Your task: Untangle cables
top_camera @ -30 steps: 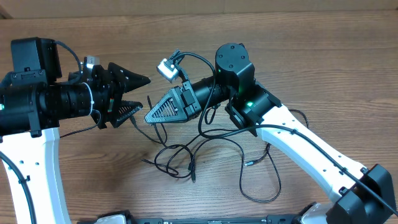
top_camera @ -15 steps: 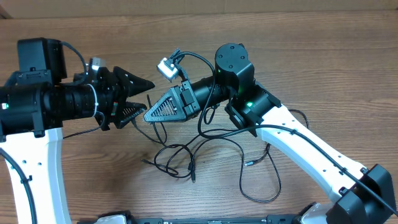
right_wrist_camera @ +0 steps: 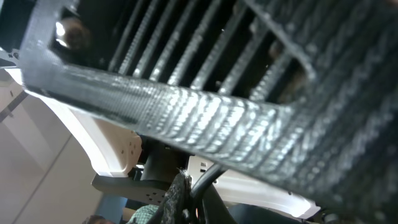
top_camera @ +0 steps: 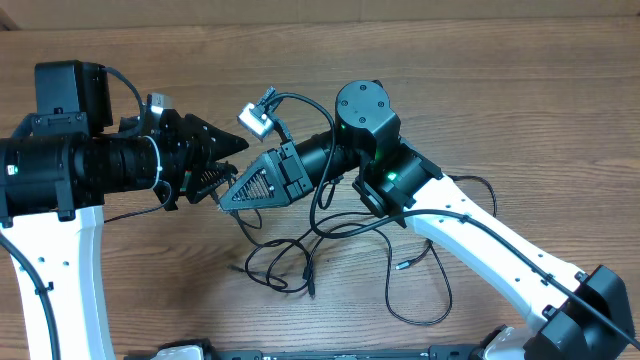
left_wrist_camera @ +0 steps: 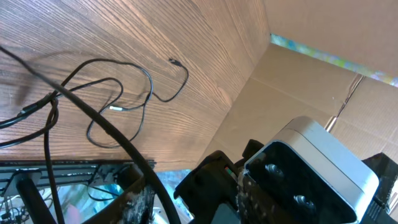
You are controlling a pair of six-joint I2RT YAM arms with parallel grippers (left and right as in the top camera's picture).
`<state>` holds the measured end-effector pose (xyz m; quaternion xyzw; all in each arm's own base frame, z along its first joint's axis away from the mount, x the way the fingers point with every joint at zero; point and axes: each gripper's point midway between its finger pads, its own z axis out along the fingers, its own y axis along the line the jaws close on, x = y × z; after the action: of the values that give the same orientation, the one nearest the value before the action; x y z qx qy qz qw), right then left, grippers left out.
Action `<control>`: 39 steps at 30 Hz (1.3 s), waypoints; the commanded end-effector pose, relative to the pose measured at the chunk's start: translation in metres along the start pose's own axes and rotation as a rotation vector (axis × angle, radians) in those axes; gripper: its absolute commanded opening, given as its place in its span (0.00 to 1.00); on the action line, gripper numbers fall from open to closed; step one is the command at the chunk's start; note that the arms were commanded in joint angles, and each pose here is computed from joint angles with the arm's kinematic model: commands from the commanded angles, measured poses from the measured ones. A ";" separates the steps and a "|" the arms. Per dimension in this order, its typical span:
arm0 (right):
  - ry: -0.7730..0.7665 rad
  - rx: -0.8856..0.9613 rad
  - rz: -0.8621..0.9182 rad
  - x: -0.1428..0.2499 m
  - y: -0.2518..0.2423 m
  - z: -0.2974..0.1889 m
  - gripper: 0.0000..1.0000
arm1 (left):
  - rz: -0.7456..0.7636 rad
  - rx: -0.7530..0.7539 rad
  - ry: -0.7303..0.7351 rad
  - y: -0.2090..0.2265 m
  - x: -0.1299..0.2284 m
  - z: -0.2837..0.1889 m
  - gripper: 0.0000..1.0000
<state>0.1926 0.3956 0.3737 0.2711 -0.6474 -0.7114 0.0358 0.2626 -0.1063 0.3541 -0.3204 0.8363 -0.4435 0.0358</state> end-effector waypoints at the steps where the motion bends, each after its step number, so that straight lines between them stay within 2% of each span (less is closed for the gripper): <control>1: -0.008 -0.004 -0.022 -0.002 0.005 0.000 0.04 | 0.039 0.000 -0.010 -0.003 0.001 -0.002 0.35; 8: -0.007 -0.002 -0.018 -0.001 0.004 0.000 0.04 | 0.033 -0.009 -0.002 0.000 0.003 -0.002 0.22; 11: -0.007 -0.002 -0.019 -0.001 0.004 0.000 0.04 | 0.050 -0.012 -0.005 0.000 0.003 -0.002 0.04; 13: -0.007 -0.002 -0.019 -0.001 0.004 -0.001 0.04 | 0.060 -0.012 -0.004 0.000 0.003 -0.002 0.04; 17: -0.007 0.000 -0.023 -0.001 0.004 -0.001 0.12 | 0.089 0.023 0.005 -0.007 0.004 -0.003 0.04; 19: -0.007 0.001 -0.072 -0.001 0.003 -0.001 0.29 | 0.130 0.059 0.006 -0.017 0.006 -0.005 0.04; 20: -0.007 0.004 -0.106 -0.001 0.002 -0.001 0.44 | 0.149 0.076 -0.002 -0.023 0.007 -0.009 0.04; 24: -0.019 0.050 -0.100 -0.001 -0.014 -0.002 0.54 | 0.262 0.140 -0.084 -0.051 0.009 -0.029 0.04; 28: -0.122 0.244 -0.023 -0.008 -0.065 -0.011 0.74 | 0.330 0.152 -0.291 -0.076 0.008 -0.068 0.04; 30: -0.164 0.349 0.015 -0.008 -0.088 -0.019 0.78 | 0.361 0.149 -0.375 -0.082 0.007 -0.082 0.04; 33: -0.223 0.501 0.062 -0.009 -0.118 -0.033 0.79 | 0.384 0.146 -0.453 -0.087 0.009 -0.098 0.04; 39: -0.376 0.855 0.161 -0.008 -0.173 -0.080 0.76 | 0.416 0.199 -0.446 -0.098 0.024 -0.108 0.04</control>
<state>0.2481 0.3762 0.2342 0.1174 -0.8555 -0.5021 -0.0465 0.2620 -0.0804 0.4871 -0.2294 0.8165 -0.4193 0.3240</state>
